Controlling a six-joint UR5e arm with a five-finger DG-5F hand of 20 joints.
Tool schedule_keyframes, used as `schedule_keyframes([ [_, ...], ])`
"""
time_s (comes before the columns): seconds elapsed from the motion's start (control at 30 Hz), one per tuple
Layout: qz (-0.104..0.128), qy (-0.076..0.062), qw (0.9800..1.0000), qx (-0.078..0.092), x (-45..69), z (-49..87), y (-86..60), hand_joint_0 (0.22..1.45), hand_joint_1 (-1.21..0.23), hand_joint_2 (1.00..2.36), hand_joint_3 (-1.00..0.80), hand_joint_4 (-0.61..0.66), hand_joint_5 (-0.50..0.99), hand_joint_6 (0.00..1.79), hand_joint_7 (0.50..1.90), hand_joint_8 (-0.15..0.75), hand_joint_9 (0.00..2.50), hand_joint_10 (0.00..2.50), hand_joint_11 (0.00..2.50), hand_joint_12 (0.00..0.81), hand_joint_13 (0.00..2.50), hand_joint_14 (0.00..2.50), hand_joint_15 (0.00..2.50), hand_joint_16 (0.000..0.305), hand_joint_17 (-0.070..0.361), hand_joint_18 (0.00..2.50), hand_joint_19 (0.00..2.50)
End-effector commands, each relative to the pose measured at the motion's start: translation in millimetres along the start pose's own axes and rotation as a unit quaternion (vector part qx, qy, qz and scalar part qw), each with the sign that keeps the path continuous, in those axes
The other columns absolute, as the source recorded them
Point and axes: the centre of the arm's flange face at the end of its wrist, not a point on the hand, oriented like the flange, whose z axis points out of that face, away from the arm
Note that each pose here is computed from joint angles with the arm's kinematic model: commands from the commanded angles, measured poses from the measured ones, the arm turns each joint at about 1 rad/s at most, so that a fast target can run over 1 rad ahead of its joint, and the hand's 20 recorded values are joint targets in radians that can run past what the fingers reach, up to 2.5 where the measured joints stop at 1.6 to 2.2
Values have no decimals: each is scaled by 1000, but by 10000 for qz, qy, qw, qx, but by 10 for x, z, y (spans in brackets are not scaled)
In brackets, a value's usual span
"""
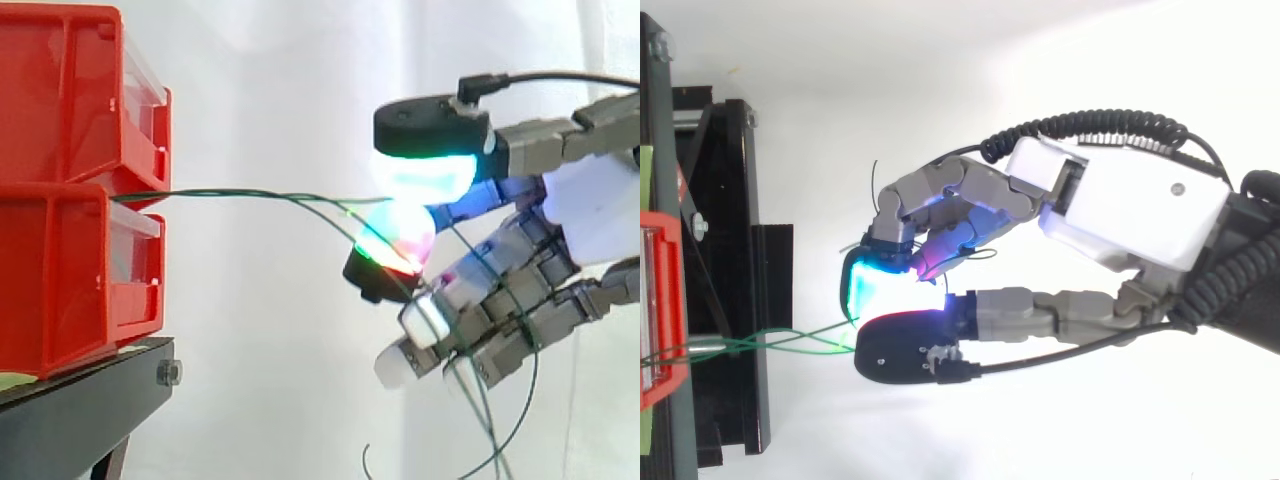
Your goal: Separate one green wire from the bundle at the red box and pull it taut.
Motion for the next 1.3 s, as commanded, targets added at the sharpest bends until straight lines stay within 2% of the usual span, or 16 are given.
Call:
schedule_keyframes([
  [0.0, -193, -126, 9997, 58, -96, -91, 124, 556, -696, 1018, -122, 42, -92, 880, 1052, 285, 980, 16, 463, 357, 564, 10, 254, 54, 121, 572, 410],
  [0.07, -350, -287, 9989, 127, -165, -144, 180, 555, -697, 1018, -121, 42, -93, 880, 1052, 287, 981, 16, 461, 357, 563, 11, 257, 54, 120, 573, 410],
  [0.1, -358, -469, 9981, 152, -248, -178, 263, 556, -697, 1017, -121, 42, -92, 880, 1050, 284, 980, 16, 462, 356, 564, 12, 260, 54, 121, 573, 412],
  [0.17, -320, -499, 9981, 154, -267, -191, 290, 556, -697, 1017, -123, 42, -93, 880, 1050, 285, 980, 17, 459, 356, 564, 10, 261, 54, 120, 573, 409],
  [0.27, 61, -343, 9993, 151, -219, -211, 315, 556, -697, 1017, -123, 42, -92, 880, 1050, 285, 980, 16, 459, 357, 563, 10, 254, 54, 121, 574, 409],
  [0.37, 276, -149, 9994, 120, -147, -225, 332, 557, -697, 1017, -125, 41, -93, 880, 1051, 285, 978, 16, 463, 354, 561, 10, 258, 53, 120, 574, 410],
  [0.47, 263, -81, 9996, 111, -101, -243, 345, 556, -696, 1017, -123, 42, -93, 879, 1052, 284, 980, 17, 457, 354, 563, 10, 258, 53, 120, 574, 410],
  [0.6, 235, -88, 9996, 117, -97, -238, 330, 556, -697, 1017, -123, 42, -93, 879, 1055, 283, 979, 18, 462, 355, 565, 10, 258, 53, 120, 573, 410],
  [0.7, 325, -60, 9994, 96, -86, -244, 344, 555, -696, 1017, -120, 42, -93, 879, 1056, 283, 981, 16, 461, 355, 565, 10, 259, 53, 120, 572, 412],
  [0.73, 448, -55, 9990, 64, -66, -237, 344, 555, -697, 1017, -121, 42, -93, 879, 1054, 286, 980, 17, 459, 354, 565, 10, 259, 53, 120, 573, 401],
  [0.8, 650, -44, 9979, 8, -39, -236, 359, 556, -697, 1017, -123, 42, -93, 879, 1055, 282, 981, 16, 463, 355, 565, 10, 258, 53, 120, 573, 402],
  [0.87, 973, 8, 9952, -77, 44, -239, 349, 555, -697, 1017, -121, 42, -93, 878, 1057, 284, 980, 17, 463, 355, 565, 11, 258, 53, 120, 573, 410],
  [0.9, 1268, 101, 9917, -162, 164, -260, 266, 555, -697, 1017, -121, 42, -93, 879, 1055, 286, 980, 16, 470, 355, 565, 12, 254, 53, 120, 574, 410],
  [0.97, 1489, 160, 9884, -250, 234, -245, 177, 555, -696, 1017, -122, 43, -93, 878, 1056, 283, 980, 16, 457, 356, 565, 10, 255, 53, 119, 572, 402],
  [1.17, 1793, 248, 9828, -368, 289, -219, 2, 555, -697, 1017, -122, 43, -92, 878, 1056, 282, 980, 16, 463, 355, 568, 10, 255, 53, 120, 573, 401],
  [1.27, 1932, 260, 9803, -322, 292, -222, -40, 555, -696, 1017, -122, 42, -92, 878, 1056, 283, 981, 16, 462, 355, 568, 10, 262, 53, 120, 574, 402],
])
